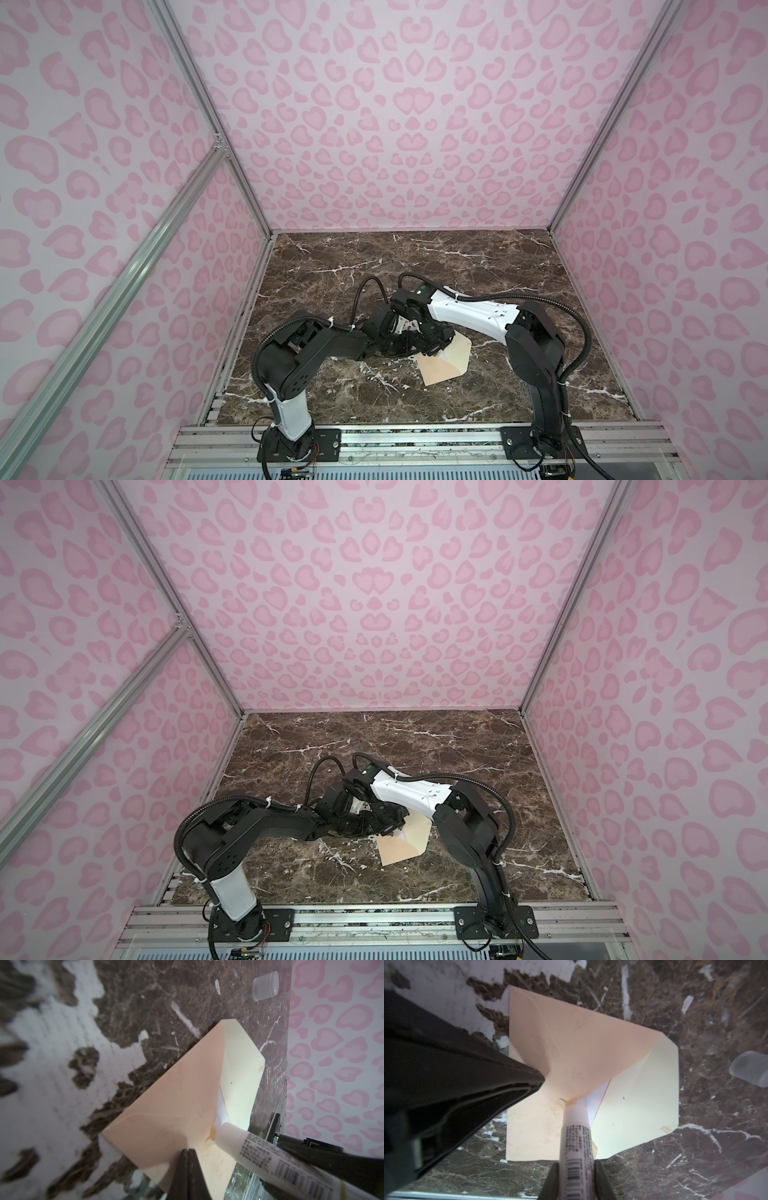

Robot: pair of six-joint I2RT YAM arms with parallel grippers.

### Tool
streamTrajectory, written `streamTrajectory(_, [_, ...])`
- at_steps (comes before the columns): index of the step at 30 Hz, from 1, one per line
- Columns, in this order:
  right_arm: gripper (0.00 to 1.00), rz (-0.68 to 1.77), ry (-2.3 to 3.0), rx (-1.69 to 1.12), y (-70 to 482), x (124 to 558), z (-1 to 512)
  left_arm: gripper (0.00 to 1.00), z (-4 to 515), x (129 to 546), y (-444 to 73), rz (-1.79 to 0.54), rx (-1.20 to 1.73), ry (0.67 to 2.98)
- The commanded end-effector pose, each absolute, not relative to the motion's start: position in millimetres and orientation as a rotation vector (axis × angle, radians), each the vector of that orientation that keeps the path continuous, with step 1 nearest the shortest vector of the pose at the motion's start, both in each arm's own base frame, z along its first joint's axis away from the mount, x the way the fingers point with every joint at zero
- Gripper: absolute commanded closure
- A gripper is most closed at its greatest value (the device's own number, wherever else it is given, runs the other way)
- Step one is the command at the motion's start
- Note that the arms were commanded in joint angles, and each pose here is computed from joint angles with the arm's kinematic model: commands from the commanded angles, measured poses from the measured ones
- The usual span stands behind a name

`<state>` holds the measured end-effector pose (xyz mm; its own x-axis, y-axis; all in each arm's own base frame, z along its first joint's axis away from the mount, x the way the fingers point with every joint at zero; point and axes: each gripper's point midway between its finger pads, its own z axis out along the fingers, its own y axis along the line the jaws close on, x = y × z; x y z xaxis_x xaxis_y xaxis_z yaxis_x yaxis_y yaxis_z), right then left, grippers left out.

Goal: Place the letter into the envelope and seal it
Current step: 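Keep rubbing the glue stick along the flap edge with the right gripper, then lift the glue stick off the envelope and raise both grippers away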

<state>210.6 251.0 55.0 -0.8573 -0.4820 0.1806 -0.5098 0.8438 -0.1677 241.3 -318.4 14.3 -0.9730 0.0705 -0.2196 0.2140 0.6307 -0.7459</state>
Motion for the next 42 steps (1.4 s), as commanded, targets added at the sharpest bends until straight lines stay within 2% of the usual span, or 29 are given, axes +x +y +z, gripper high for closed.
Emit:
streamTrajectory(1, [1.0, 0.557, -2.602, 0.822, 212, 156, 57, 0.96, -3, 252, -303, -1.078, 0.161, 2.725])
streamTrajectory(28, [1.0, 0.553, -2.571, 0.782, 192, 144, 51, 0.97, 0, 254, -300, -1.084, 0.154, 2.711])
streamTrajectory(42, [1.0, 0.453, -2.696, 0.747, 204, 159, 77, 0.97, -1, 254, -299, -1.086, 0.152, 2.716])
